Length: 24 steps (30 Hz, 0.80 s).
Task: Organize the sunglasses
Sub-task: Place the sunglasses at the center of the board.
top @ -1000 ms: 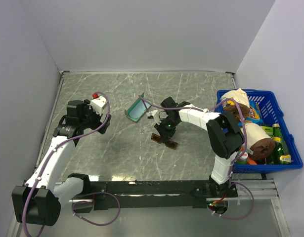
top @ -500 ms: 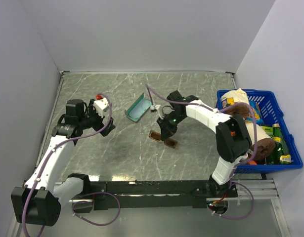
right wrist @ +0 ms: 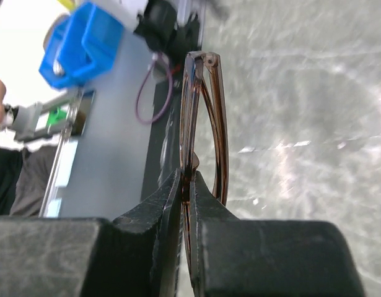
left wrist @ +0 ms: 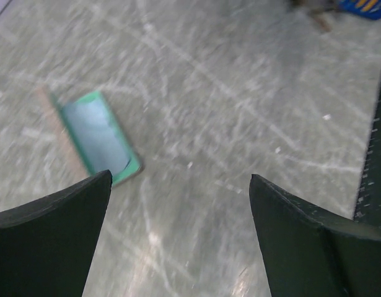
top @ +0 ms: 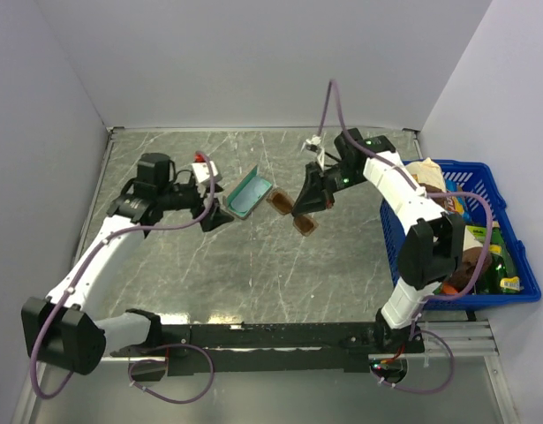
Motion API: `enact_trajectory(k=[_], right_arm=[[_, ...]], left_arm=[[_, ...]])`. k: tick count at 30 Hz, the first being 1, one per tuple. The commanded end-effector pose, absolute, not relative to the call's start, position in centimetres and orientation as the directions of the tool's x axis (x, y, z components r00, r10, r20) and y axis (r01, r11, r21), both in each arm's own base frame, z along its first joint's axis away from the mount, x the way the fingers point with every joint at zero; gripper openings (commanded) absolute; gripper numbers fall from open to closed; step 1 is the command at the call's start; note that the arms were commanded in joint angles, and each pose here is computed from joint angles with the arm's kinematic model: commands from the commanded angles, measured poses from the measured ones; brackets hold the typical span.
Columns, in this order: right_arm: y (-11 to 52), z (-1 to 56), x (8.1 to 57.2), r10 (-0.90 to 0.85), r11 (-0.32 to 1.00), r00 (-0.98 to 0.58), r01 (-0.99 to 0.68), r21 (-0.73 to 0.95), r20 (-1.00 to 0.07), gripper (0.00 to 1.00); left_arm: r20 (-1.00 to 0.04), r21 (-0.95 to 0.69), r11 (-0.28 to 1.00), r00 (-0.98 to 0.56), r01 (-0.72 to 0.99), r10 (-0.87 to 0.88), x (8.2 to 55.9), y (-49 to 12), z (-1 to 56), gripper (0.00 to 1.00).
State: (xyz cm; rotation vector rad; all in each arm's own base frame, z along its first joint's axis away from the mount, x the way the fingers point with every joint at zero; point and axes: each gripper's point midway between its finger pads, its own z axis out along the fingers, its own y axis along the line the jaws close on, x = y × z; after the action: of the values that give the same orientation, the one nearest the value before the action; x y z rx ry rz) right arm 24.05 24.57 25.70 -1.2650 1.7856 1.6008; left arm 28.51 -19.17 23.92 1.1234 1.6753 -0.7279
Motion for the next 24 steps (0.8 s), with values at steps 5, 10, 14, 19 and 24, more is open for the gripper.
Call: enact_trajectory(k=[5,10,14,19,24], right_arm=[[23.9,29.8,22.8,-0.141,-0.192,-0.696,-0.679,0.709,-0.705,0.00],[23.9,29.7,22.6,-0.139,-0.194,-0.692,-0.683,0.704,-0.709,0.00],[23.7,28.8,22.3,-0.155,-0.183,-0.684,-0.689,0.701,-0.713,0.00],[23.4,27.8,22.0,-0.191,-0.162,-0.648,-0.720,0.675,-0.738,0.00],[23.4,27.6,22.0,-0.204,-0.157,-0.633,-0.732,0.663,-0.747,0.00]], left_arm=[[-0.974,-0.013,0.268,-0.073,0.963,0.213,29.6,-25.9,28.7,0.97],[-0.975,-0.116,0.226,-0.154,0.967,0.158,31.4,-28.3,29.3,0.97],[-0.966,-0.208,0.167,-0.229,0.964,0.121,31.6,-29.5,29.7,0.96],[-0.947,-0.298,0.075,-0.305,0.952,0.105,31.0,-30.7,30.2,0.96],[-0.934,-0.329,0.018,-0.328,0.944,0.142,30.1,-32.4,29.6,0.96]])
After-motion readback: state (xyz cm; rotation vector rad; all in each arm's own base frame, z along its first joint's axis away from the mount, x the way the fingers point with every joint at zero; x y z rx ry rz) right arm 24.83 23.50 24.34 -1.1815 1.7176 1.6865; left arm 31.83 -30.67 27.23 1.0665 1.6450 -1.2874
